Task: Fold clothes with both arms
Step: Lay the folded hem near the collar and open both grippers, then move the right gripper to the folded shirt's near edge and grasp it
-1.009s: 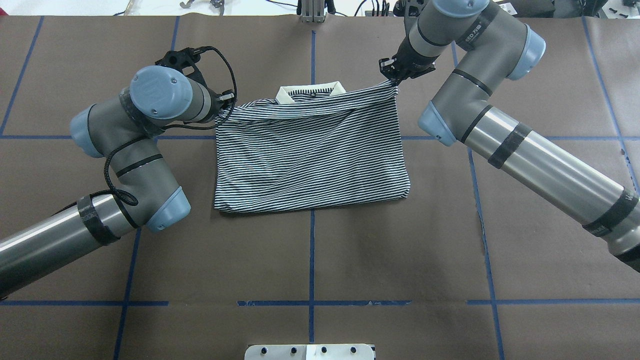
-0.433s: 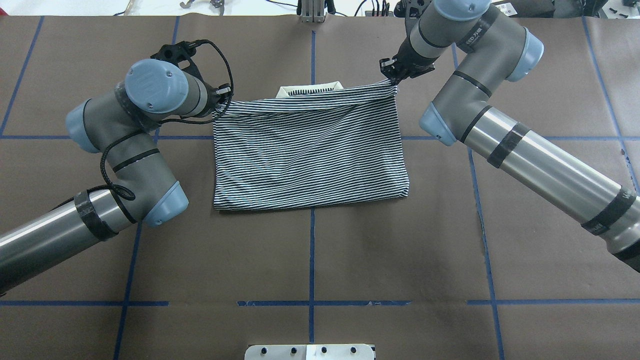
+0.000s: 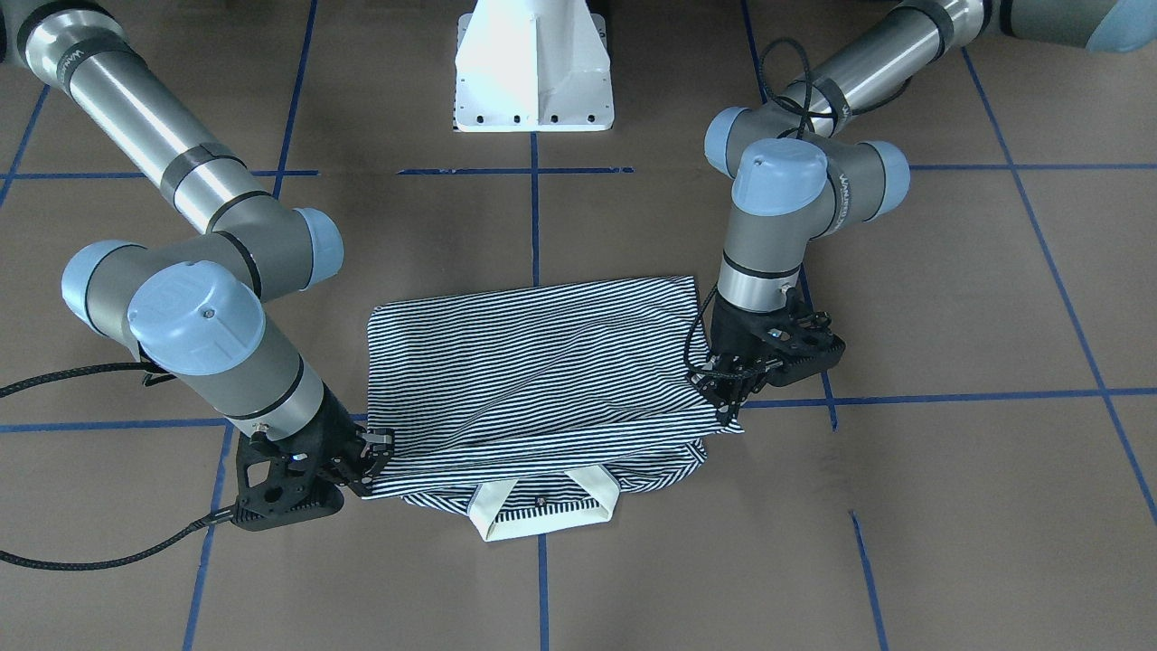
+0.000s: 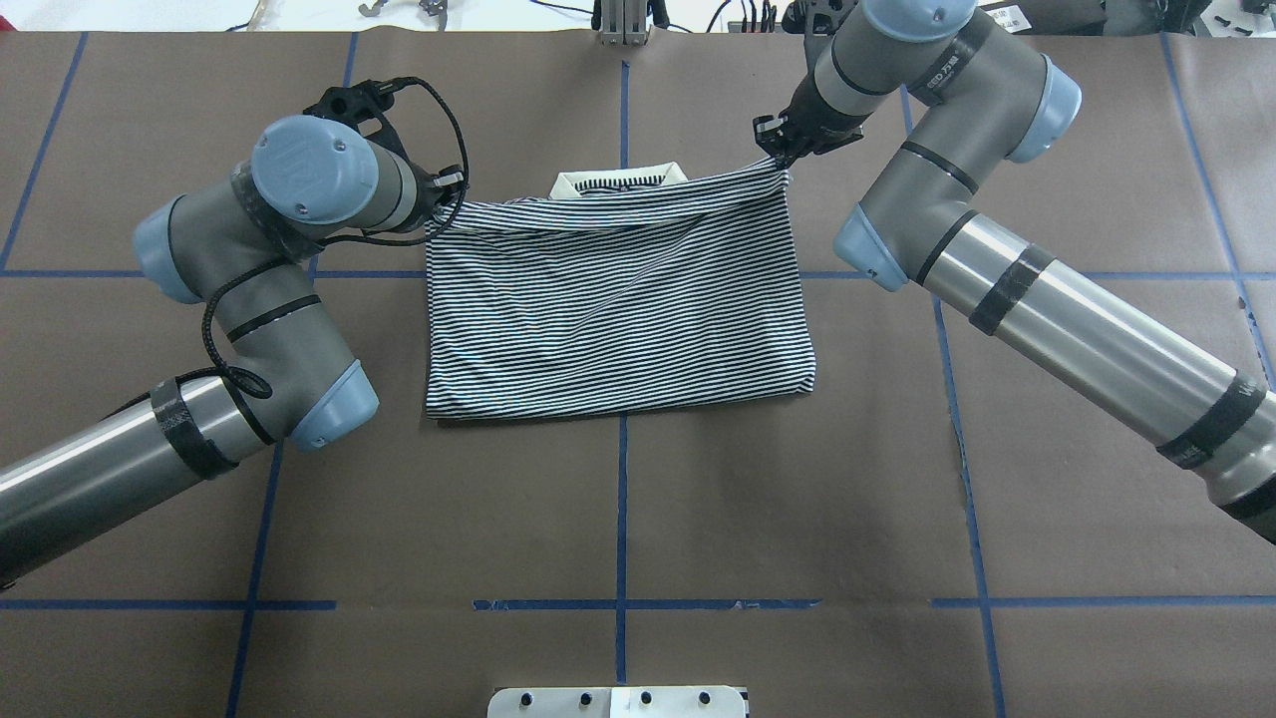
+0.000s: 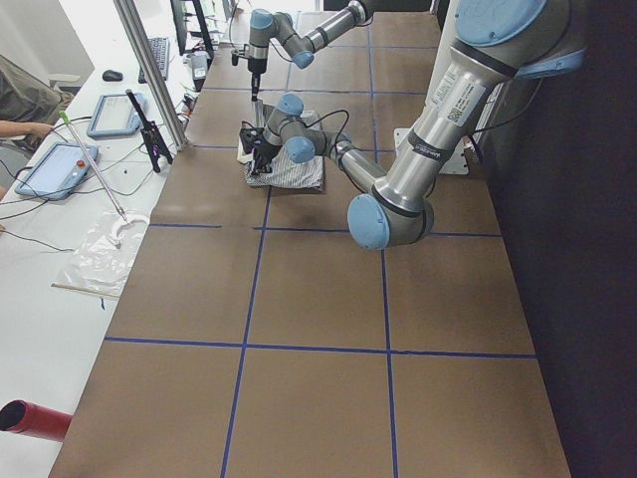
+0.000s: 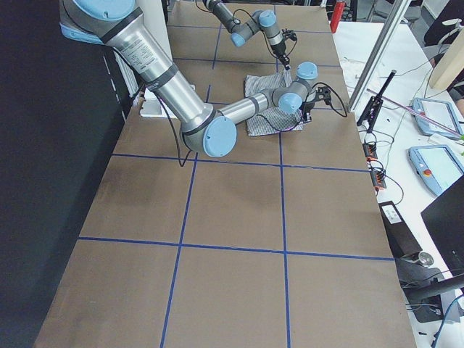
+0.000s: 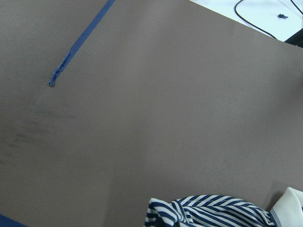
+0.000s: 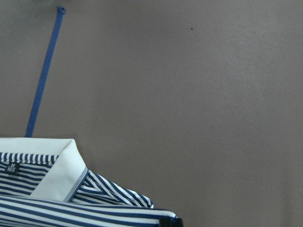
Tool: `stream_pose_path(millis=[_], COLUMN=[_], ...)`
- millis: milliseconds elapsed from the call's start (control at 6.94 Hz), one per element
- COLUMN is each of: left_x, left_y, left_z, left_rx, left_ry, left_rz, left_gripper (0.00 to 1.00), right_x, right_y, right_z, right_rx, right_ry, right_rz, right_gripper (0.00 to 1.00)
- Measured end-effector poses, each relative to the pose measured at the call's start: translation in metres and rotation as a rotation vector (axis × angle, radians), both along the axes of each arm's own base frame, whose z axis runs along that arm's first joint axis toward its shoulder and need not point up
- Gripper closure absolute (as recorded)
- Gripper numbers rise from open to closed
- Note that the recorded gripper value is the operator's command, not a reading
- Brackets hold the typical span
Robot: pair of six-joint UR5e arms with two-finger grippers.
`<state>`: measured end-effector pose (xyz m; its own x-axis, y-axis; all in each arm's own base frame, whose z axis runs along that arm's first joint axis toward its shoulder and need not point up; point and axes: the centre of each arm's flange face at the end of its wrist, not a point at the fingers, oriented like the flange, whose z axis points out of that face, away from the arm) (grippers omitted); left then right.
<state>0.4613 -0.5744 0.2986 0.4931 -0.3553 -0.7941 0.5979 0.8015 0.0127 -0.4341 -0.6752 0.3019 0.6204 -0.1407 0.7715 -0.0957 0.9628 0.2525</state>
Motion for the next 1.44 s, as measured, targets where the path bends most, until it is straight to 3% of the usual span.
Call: stream_pose_path(millis=[144,288,865,1009,1442], left_x=[0.0,0.0,0.0,-0.001,-0.004], left_y=[0.0,0.0,-0.001,-0.001,0.001], left_z=[0.0,-0.001,-0.009,-0.01,-0.017], left_rx=[0.0,0.001,0.011,0.013,0.022], left_ry=[0.0,0.001,0.008,0.01,0.021], left_rz=[0.0,0.0,0.001,0.003,0.003], left_gripper=[0.47,0.0,0.0,0.0,0.0], right_x=[0.0,-0.001,0.0,-0.004,-0.027], right_y=[0.001,0.001,0.004,0.018,0.136], right_z=[-0.001,-0.001,0.001,-0.001,0.023], right_rx=[0.005,0.008,-0.004,-0.023,-0.148], right_ry=[-0.007,-0.01,-0.015,-0.035,-0.111], right_rz=[0.001,0.0,0.016,0.018,0.015], right_gripper=[0.24,0.0,0.0,0.0,0.0])
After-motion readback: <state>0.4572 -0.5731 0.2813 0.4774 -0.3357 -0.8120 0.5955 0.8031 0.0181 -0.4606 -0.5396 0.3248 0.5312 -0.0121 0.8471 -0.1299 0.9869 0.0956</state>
